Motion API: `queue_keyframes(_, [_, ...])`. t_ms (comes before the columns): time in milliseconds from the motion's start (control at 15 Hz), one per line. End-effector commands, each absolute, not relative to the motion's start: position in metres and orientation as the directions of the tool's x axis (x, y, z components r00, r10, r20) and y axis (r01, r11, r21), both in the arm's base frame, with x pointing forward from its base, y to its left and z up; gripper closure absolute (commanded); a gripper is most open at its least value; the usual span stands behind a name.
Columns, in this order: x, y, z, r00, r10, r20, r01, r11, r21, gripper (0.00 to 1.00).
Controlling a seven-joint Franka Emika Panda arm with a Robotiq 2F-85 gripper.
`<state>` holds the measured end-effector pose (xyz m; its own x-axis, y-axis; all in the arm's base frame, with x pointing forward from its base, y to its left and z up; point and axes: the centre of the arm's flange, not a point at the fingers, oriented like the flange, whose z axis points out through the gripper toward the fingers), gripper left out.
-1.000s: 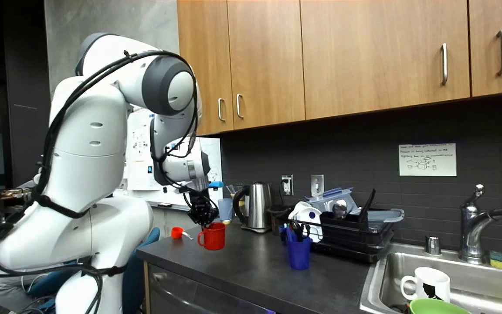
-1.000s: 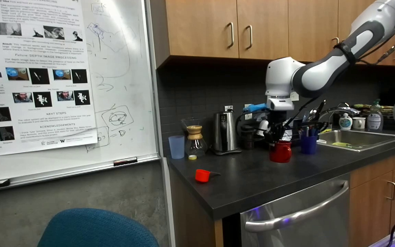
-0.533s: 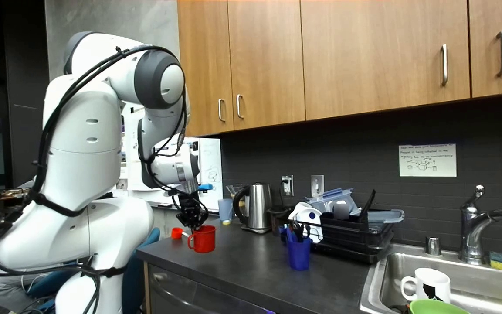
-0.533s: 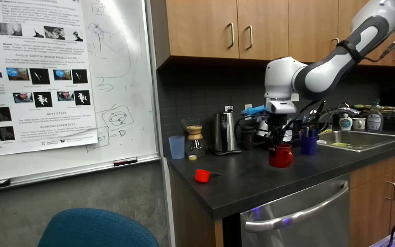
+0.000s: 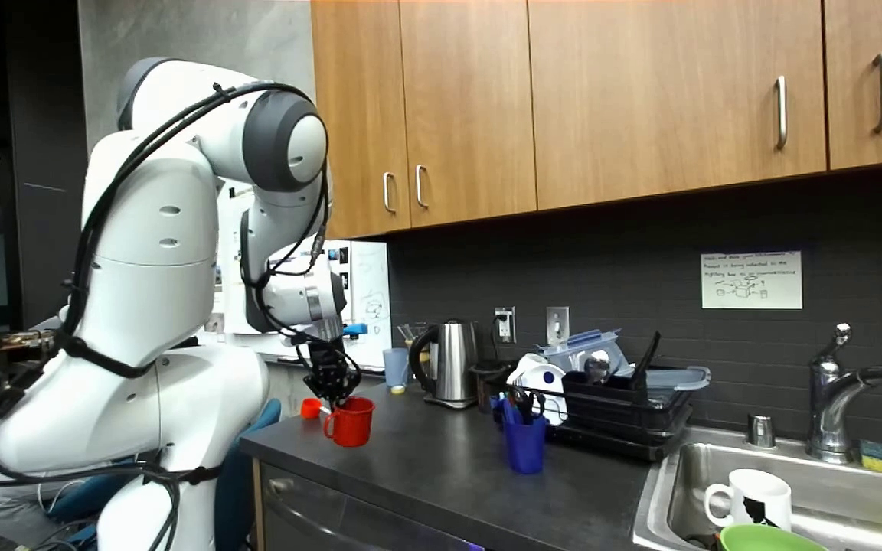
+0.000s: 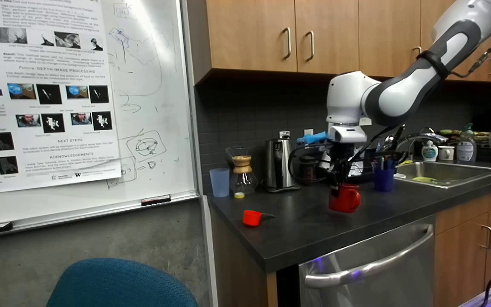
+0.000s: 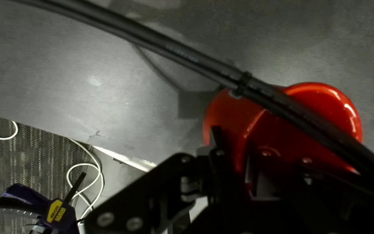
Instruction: Move the red mug forwards.
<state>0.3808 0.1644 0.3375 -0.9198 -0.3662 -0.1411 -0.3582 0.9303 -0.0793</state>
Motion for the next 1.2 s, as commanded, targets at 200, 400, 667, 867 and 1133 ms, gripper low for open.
queue_keyframes(200, [0.388, 0.17, 0.33, -0.912, -0.38, -0.153, -0.375, 0.925, -0.062, 0.36])
queue_keyframes(400, [0.388, 0.169, 0.333, -0.913, -0.377, -0.154, -0.373, 0.926, -0.059, 0.16])
queue_keyframes(667, [0.392, 0.162, 0.354, -0.915, -0.362, -0.18, -0.353, 0.932, -0.081, 0.0])
queue_keyframes(867, [0.405, 0.148, 0.374, -0.918, -0.336, -0.208, -0.321, 0.941, -0.106, 0.0])
queue_keyframes(1133, [0.424, 0.12, 0.405, -0.94, -0.278, -0.197, -0.256, 0.958, -0.132, 0.0])
